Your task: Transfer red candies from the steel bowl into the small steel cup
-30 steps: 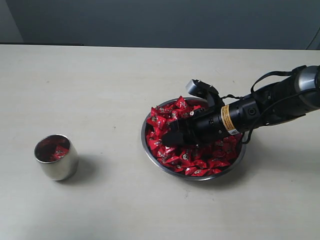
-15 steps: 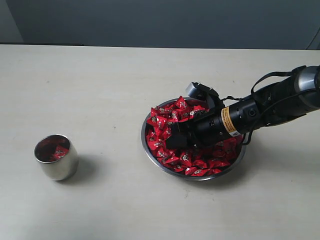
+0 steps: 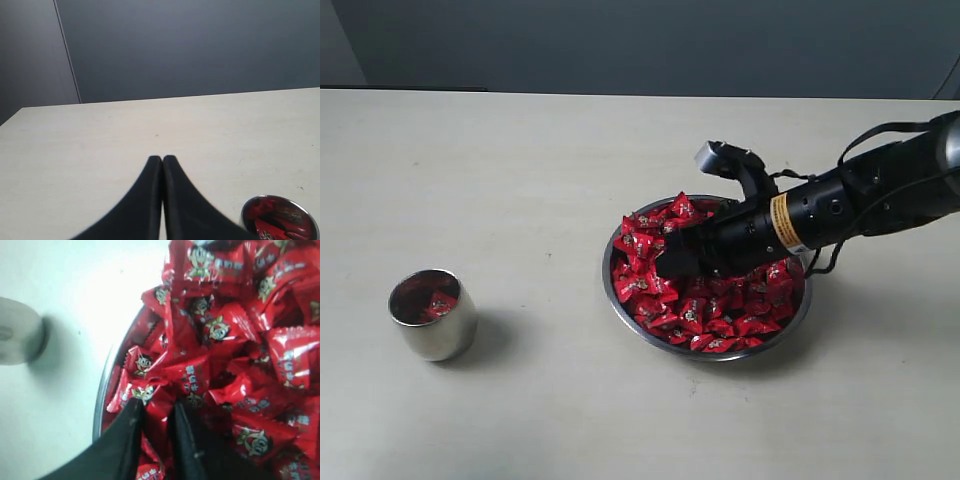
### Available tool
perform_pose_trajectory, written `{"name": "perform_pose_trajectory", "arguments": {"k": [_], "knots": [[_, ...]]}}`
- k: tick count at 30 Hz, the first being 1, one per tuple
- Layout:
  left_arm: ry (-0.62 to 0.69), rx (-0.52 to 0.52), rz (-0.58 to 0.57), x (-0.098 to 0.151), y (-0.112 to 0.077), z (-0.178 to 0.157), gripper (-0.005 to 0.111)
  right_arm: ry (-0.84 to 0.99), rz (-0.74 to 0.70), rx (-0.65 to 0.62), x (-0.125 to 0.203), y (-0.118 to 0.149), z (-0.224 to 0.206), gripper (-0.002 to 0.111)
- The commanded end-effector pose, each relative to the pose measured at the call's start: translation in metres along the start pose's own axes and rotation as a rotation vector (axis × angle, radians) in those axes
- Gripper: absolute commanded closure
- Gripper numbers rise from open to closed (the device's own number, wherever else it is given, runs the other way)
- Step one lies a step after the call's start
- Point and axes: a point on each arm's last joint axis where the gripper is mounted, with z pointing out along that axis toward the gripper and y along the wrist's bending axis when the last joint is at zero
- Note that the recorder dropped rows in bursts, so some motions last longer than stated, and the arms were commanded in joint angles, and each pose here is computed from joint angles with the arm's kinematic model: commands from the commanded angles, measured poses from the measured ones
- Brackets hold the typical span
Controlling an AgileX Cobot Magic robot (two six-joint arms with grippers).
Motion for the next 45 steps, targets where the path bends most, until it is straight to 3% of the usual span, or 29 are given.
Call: {"name": "perform_pose_trajectory", "arguments": {"k": [1, 17, 38, 40, 45], "knots": [[-0.008, -0.001, 0.000, 0.000, 0.000, 0.000, 0.106, -0.034, -0.072, 0.061, -0.010, 0.010, -0.018, 0.107], [-0.006, -0.001, 0.000, 0.001, 0.000, 0.000, 0.106, -0.081, -0.113, 0.123, -0.017, 0.015, -0.032, 0.107], [-0.006, -0.001, 0.000, 0.001, 0.000, 0.000, 0.106, -0.015, -0.074, 0.152, -0.006, -0.005, -0.012, 0.107], [-0.007, -0.001, 0.000, 0.000, 0.000, 0.000, 0.106, -0.002, -0.067, 0.146, -0.004, -0.006, -0.009, 0.104], [-0.007, -0.001, 0.000, 0.000, 0.000, 0.000, 0.106, 0.016, -0.051, 0.142, -0.001, -0.010, -0.004, 0.084]]}}
